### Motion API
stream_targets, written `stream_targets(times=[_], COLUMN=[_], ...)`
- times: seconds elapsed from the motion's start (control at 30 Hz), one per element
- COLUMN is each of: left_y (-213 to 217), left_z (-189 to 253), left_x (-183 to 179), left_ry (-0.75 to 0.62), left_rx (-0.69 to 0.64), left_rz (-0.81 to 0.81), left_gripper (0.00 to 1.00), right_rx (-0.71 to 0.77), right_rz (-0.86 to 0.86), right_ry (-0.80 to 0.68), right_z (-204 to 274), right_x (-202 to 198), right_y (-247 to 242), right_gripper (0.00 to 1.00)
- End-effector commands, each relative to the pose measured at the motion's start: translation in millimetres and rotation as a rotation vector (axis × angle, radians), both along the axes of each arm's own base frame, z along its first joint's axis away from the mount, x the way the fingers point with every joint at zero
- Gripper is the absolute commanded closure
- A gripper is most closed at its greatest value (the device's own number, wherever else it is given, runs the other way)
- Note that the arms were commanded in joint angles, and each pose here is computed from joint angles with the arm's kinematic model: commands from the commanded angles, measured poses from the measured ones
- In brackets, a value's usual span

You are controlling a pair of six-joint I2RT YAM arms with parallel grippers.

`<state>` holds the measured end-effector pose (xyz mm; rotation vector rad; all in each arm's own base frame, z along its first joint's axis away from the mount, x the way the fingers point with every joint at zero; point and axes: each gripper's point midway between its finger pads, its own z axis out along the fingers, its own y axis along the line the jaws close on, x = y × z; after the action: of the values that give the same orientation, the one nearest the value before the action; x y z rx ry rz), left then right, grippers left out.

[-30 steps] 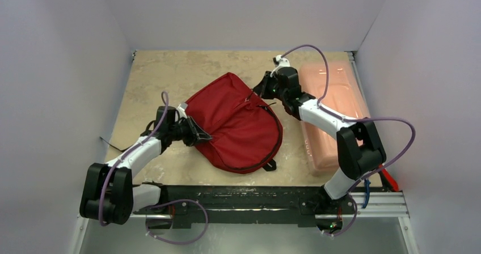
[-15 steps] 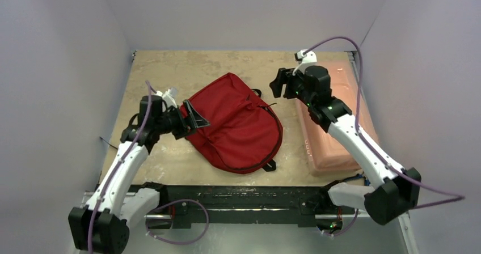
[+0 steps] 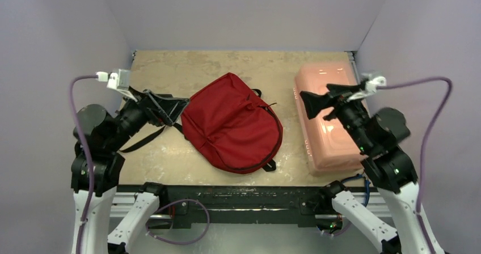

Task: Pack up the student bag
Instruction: Reset both arms

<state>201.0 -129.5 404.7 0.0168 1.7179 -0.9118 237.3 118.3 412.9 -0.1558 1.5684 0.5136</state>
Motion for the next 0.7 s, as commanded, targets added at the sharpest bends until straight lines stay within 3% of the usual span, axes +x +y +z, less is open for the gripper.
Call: stream_targets(times=[0.0,0.13,0.23,0.53,0.67], left_y=[13.3,24.3,30.3,33.7,34.5], left_z=[59.2,91.3,102.3,104.5,101.7], left_x=[-22.8,-43.6,-52.2,-61.2,-61.1], left_ry=[-0.251,-0.406,-0.442,-0.465,-0.466], left_rx=[0.041,0.038,0.048,0.073,0.083], left_rz=[0.048,0.1,0.128,0.136,0.139], left_gripper=[0.17,0.15,0.15,0.15,0.15], right_rx=[0.074,0.155,0.204,0.274,0.273], right_rz=[-0.132,-0.236,-0.289,-0.433,-0.407], right_ry=[-0.142,-0.288,-0.369,-0.335,-0.334], right_z=[46.9,74.8,85.4,77.7,74.9], right_x=[-42.7,-82.8,-103.8,-110.5,-107.9], right_y=[-45.4,-84.4,-104.3,-134.4,-128.5], right_gripper=[0.01,0.01,0.01,0.01,0.01])
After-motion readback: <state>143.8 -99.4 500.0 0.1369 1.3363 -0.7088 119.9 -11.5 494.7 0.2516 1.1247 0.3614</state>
